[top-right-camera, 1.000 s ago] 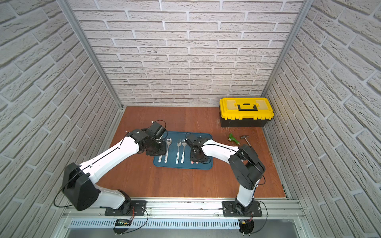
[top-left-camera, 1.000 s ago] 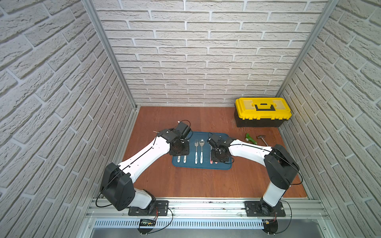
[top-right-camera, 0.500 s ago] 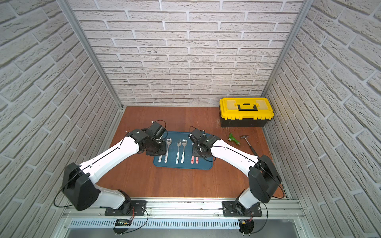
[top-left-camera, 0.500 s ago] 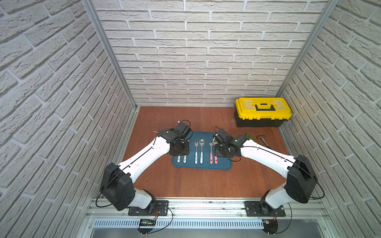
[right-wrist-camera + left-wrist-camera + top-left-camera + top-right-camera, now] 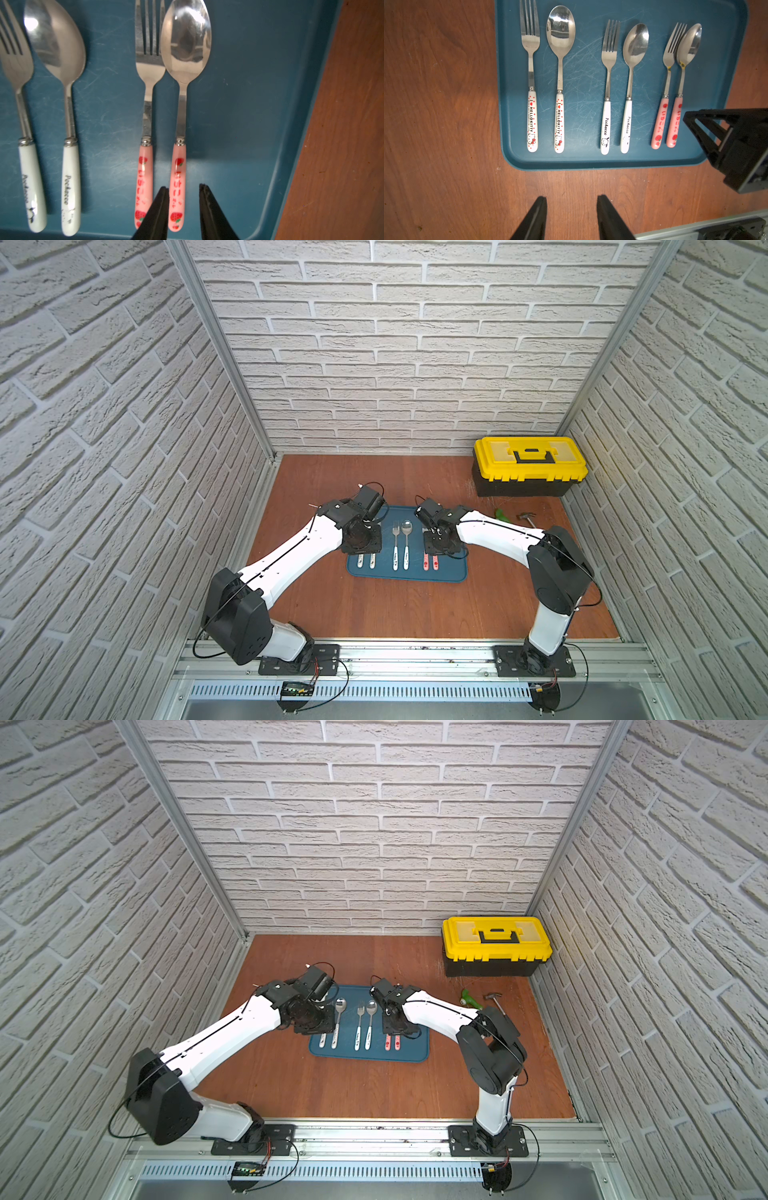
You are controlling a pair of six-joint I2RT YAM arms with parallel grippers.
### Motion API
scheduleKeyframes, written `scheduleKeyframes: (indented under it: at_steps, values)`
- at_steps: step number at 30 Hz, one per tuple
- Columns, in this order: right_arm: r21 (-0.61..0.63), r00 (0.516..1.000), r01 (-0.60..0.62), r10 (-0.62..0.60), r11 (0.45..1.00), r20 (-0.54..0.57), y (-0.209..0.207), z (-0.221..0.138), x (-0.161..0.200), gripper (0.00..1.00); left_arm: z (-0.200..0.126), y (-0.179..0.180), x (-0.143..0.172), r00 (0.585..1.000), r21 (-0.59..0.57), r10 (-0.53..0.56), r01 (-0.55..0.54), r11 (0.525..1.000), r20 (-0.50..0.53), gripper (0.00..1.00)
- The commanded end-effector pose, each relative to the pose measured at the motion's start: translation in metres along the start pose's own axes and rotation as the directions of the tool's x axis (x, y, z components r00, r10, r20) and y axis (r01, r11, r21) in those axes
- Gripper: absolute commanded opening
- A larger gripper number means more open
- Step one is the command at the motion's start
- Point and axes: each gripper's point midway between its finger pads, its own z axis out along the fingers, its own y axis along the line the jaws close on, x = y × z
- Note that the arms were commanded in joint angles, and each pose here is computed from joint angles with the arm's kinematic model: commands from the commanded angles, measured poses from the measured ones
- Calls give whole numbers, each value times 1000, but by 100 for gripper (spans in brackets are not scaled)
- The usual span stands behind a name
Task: Set the spoon and fork side by side
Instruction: Adjust the spoon on the tray.
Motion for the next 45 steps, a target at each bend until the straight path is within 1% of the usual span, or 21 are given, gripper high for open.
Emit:
scheduleKeyframes:
  at_steps: [1,5,8,12,26,34,45]
  values:
    - [-34,999,1,0,999,41,7,-2,-21,30,-6,1,-1,1000,9,11,-11,1000,19,45]
    - [-37,1000,18,-17,999,21,9,5,-23,30,-5,1,0,1000,8,11,-11,1000,16,45]
    - [-46,999,13,-12,999,32,11,4,-25,30,-4,2,0,1000,5,11,-11,1000,16,45]
    - [-41,1000,1,-1,999,14,11,10,-25,31,-2,2,2,1000,7,8,-8,1000,11,45]
    - [-12,999,-2,1,1000,-35,7,32,-16,26,-4,6,4,1000,-3,6,-6,1000,12,45]
    - [1,999,-34,34,999,-39,-1,35,-7,22,-5,6,4,1000,-5,4,-4,1000,18,45]
    - [9,997,-64,64,998,-35,-7,35,-1,19,-7,5,3,1000,0,2,-2,1000,21,45]
